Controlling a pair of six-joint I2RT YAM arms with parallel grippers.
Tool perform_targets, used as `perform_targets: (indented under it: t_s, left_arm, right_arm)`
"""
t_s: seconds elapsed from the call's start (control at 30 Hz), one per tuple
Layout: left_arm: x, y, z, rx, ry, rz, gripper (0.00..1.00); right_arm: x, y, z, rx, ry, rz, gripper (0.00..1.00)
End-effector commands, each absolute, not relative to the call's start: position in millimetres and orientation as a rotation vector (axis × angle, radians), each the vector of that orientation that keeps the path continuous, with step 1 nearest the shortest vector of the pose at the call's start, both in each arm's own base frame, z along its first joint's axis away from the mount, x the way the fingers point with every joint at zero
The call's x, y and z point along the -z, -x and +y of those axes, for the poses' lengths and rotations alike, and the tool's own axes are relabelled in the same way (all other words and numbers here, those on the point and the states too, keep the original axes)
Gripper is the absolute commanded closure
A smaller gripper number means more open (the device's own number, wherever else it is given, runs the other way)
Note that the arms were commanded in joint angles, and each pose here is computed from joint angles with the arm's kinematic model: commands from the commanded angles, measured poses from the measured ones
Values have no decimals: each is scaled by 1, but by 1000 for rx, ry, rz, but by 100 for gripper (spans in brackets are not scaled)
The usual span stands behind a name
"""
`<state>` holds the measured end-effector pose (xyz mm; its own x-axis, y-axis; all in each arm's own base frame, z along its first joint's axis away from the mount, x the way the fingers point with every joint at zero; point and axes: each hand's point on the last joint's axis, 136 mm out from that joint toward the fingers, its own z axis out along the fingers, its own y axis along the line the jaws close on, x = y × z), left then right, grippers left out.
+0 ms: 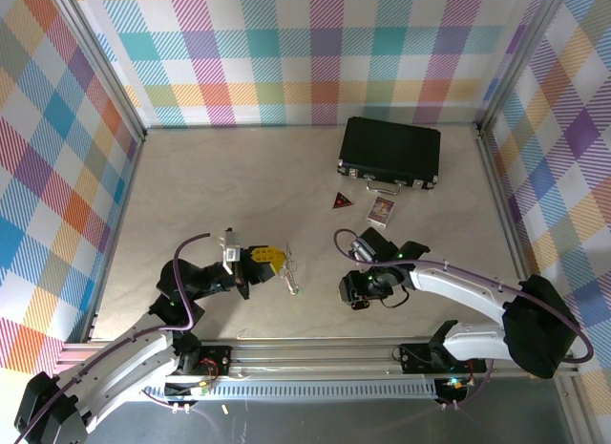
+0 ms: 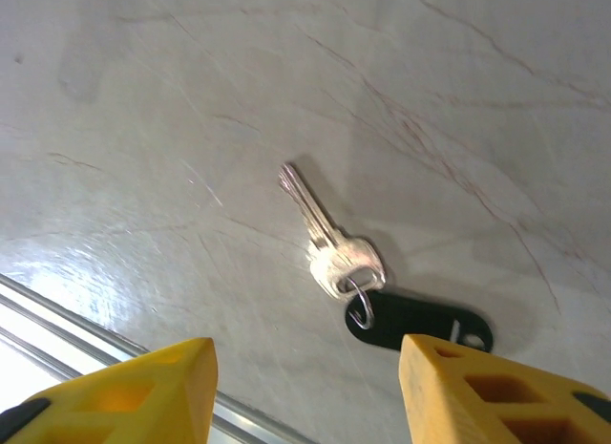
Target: Put the keys on the keyring
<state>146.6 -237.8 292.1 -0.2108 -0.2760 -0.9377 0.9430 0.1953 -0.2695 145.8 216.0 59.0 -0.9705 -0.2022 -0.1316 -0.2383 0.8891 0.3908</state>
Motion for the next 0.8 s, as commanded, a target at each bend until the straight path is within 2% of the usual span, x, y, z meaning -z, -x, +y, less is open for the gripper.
perform_targets:
  t_s: [0.0, 0.27, 0.6, 0.77]
  left_arm:
    - [-309, -139, -235, 1325, -744, 1202, 100]
    - [-309, -139, -236, 1336, -750, 1200, 100]
    - [-307, -139, -236, 1336, -750, 1205, 100]
    - [-308, -139, -236, 1334, -749, 1203, 100]
  right_arm:
    - [-58, -143, 219, -676, 373, 2948, 51]
    - [-45, -137, 205, -660, 333, 2970, 55]
    - [-38, -143, 208, -691, 387, 2971, 68]
    - [-33, -143, 208, -699, 393, 2987, 69]
